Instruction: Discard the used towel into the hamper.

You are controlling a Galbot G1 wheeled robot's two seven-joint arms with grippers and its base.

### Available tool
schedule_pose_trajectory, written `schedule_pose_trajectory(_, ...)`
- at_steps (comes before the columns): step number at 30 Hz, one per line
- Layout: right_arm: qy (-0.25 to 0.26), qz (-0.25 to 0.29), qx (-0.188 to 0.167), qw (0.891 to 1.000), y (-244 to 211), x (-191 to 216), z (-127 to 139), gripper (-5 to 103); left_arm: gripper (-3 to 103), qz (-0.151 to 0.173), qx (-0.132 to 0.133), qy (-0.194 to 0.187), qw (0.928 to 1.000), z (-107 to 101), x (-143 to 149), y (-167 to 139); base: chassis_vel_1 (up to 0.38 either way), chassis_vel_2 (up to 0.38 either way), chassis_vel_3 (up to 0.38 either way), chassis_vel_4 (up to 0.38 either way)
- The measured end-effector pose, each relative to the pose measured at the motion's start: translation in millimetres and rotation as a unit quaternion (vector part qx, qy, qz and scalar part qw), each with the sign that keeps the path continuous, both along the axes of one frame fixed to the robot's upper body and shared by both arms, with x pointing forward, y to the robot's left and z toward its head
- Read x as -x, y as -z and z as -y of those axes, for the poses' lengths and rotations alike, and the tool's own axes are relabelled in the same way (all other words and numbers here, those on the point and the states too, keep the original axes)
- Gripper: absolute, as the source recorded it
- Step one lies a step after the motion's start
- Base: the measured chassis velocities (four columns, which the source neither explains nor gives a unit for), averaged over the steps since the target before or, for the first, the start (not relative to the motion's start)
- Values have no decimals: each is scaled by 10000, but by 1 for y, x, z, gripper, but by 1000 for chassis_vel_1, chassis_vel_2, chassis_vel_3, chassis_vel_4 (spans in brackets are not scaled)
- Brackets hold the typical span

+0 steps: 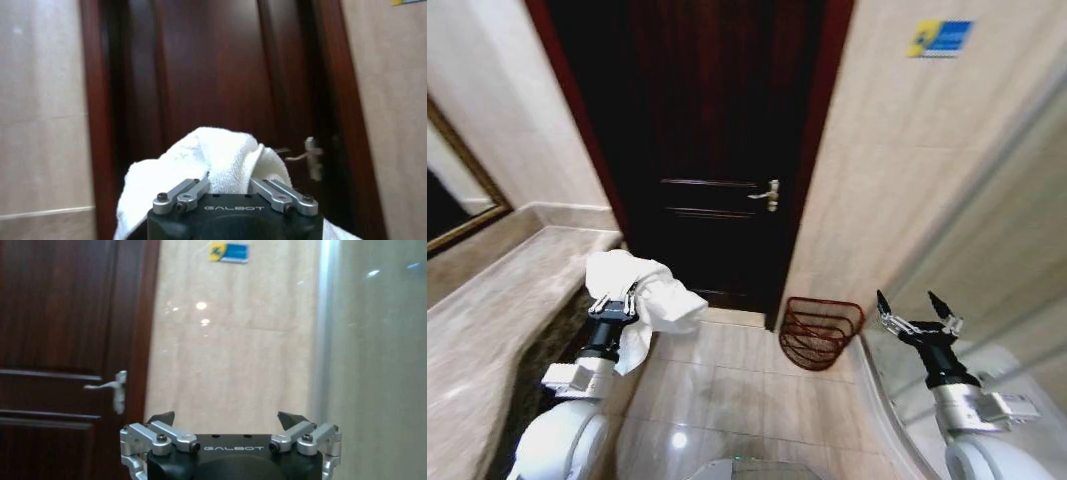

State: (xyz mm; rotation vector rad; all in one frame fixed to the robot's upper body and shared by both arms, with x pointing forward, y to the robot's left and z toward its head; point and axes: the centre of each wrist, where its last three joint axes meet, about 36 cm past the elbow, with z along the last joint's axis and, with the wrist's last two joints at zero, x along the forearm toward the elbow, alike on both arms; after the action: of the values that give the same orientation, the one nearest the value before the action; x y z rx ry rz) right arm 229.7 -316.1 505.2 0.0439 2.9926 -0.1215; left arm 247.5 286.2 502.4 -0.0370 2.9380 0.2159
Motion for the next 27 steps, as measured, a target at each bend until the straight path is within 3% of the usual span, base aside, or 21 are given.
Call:
schedule_pose_trajectory(12,-68,94,-88,9999,2,-4,-6,100,10,62,8,92,9999,-5,1,13,-92,-87,-126,-134)
schedule_pose_trajectory(27,-1,62,-146,9999,5,-2,-10,100,10,17,-8,163,9999,-14,-2,31,-8,-7,-2,-4)
